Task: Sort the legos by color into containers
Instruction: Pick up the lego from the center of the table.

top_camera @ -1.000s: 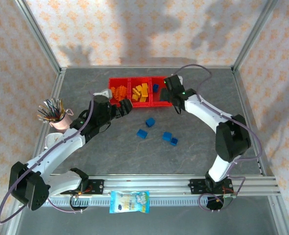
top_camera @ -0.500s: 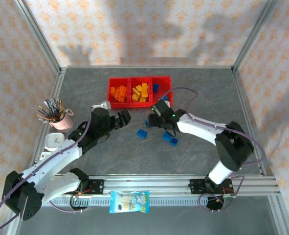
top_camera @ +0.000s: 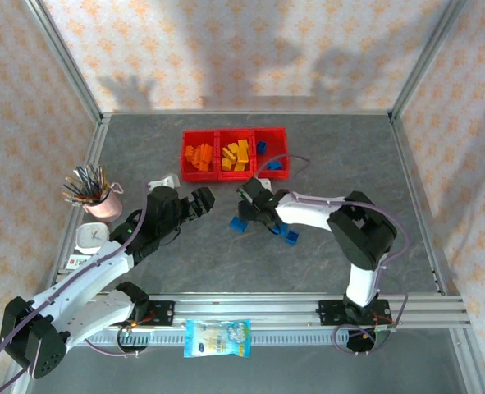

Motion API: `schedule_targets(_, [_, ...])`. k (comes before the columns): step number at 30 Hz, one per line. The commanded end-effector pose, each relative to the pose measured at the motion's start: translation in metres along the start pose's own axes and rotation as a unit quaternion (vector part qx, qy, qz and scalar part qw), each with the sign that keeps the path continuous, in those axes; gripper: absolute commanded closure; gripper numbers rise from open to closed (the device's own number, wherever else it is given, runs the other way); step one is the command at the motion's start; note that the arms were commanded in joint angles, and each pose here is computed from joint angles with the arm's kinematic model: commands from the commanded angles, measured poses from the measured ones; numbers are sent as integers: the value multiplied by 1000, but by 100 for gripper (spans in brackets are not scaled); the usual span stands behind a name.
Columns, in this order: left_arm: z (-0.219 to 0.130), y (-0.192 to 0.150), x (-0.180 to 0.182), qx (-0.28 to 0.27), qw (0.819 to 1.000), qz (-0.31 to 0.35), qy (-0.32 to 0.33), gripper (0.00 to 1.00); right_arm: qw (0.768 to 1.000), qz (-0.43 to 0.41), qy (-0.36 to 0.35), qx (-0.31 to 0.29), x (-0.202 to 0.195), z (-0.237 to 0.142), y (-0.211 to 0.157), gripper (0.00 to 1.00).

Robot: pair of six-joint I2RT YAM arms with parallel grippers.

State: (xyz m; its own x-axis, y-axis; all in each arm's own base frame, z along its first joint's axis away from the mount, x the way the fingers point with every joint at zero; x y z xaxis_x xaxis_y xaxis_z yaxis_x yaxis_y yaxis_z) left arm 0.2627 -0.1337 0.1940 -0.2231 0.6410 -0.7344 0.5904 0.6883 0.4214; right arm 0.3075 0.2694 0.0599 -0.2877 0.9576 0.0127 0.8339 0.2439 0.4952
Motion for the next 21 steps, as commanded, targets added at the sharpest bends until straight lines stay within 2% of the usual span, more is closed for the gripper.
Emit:
schedule_targets(1, [-1,0,6,-8,1000,-4,13,1,999,-9,-26,-29,-1,2,21,18])
schedule_targets(4, [-1,1,6,-10,1000,-3,15,1,999,-14,-35,-36,-1,6,29,19])
schedule_targets(11, [-1,1,6,-9,1000,1,17,1,999,-10,-37,-33,-5,17,38,28])
schedule_targets(18, [0,1,8,-10,1000,5,21,1,999,-22,-44,-22,-13,19,32,36])
schedule_targets(21, [1,1,7,-8,1000,4,19,1,999,-21,-34,-21,-14,19,30,42])
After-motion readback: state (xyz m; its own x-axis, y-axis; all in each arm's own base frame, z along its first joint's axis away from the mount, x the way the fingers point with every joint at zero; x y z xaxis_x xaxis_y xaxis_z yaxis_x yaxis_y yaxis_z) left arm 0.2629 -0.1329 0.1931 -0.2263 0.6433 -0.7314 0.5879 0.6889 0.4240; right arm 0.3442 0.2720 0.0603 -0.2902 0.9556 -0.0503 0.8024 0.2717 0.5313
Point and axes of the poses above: each hand's point on the last joint's axis, 136 mm out from that joint toward the fingers, its own z axis out along the fingers, its own x axis along the line the jaws close on, y = z × x, the point moved 3 cm from there along -z, back along the fingers, and after that the axes turned 12 degrees about -z, right-handed, at the moved point
